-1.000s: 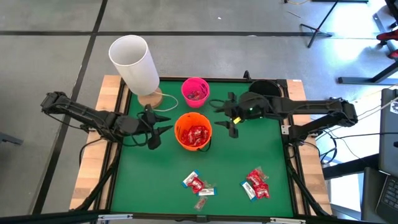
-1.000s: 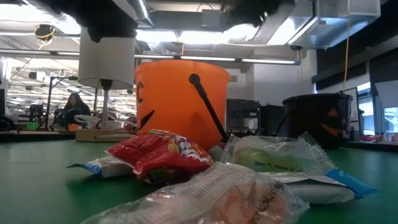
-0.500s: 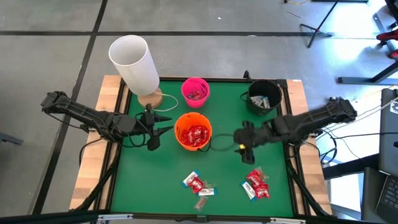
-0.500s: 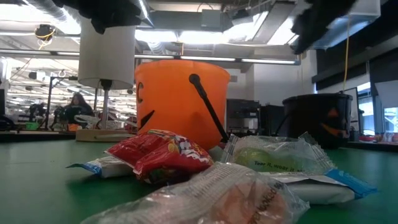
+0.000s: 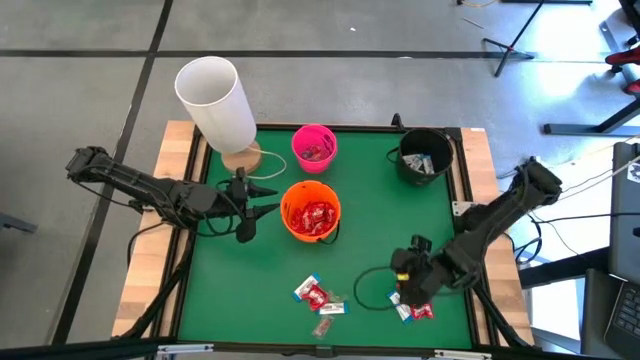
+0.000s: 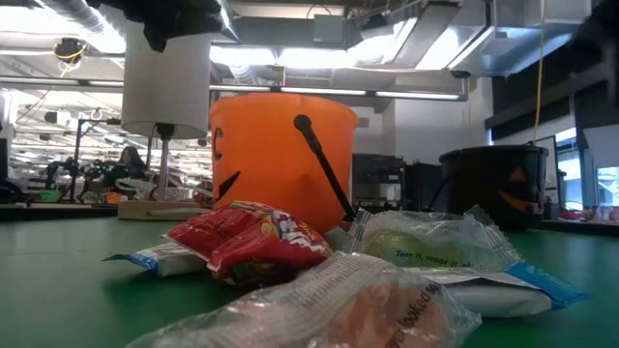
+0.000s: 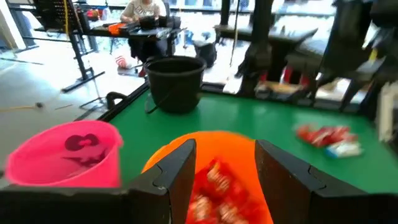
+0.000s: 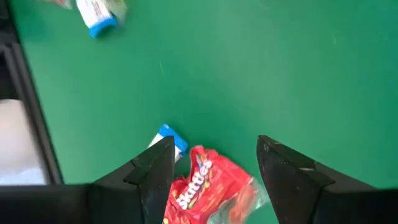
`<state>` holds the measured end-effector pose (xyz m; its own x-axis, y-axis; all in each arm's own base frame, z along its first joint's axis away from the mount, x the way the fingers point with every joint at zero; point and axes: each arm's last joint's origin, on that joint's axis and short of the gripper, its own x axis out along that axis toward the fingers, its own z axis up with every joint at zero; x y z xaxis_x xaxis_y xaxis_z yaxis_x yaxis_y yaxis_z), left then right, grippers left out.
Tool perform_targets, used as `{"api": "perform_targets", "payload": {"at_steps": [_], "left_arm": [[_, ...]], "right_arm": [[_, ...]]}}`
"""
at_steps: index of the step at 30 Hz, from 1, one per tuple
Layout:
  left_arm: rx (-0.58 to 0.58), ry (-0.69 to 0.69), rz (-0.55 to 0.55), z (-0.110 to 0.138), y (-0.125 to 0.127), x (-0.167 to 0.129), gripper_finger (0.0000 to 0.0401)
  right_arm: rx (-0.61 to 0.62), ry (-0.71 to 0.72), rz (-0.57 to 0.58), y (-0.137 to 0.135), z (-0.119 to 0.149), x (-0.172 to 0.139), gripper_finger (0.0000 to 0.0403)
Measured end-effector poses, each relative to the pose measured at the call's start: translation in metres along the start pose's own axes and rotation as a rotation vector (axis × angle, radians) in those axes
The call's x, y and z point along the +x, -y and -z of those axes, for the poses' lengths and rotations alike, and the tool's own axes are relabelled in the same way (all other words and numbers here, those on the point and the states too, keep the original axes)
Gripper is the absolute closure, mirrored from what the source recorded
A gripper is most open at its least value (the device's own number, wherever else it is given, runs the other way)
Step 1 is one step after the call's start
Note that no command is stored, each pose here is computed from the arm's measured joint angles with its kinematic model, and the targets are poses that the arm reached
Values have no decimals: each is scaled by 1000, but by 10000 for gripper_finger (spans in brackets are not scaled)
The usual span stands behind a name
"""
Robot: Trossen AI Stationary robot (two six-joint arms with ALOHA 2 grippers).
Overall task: Sort candy
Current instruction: Put the red candy into the orange bin
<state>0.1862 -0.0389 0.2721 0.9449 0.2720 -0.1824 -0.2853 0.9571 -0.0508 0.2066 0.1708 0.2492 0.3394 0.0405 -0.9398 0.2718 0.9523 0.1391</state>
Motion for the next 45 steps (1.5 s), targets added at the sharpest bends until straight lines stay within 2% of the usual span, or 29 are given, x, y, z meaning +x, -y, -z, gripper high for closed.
{"api": "perform_targets", "payload": {"at_steps": [6, 15, 31, 35, 45], "left_arm": [[-16, 44, 100, -5, 9, -4, 242], [-44, 44, 145, -3, 18, -8, 242], [-26, 26, 254, 0, 30, -8, 242], [-50, 23, 262, 1, 31, -9, 241], [-65, 27, 268, 0, 32, -10, 242]], "right_arm": [[65, -55, 68, -15, 15, 23, 181], [161, -197, 124, -23, 21, 53, 181], [255, -268, 298, -23, 30, 93, 183], [267, -283, 308, -24, 32, 98, 218], [242, -176, 337, -23, 28, 97, 388]]}}
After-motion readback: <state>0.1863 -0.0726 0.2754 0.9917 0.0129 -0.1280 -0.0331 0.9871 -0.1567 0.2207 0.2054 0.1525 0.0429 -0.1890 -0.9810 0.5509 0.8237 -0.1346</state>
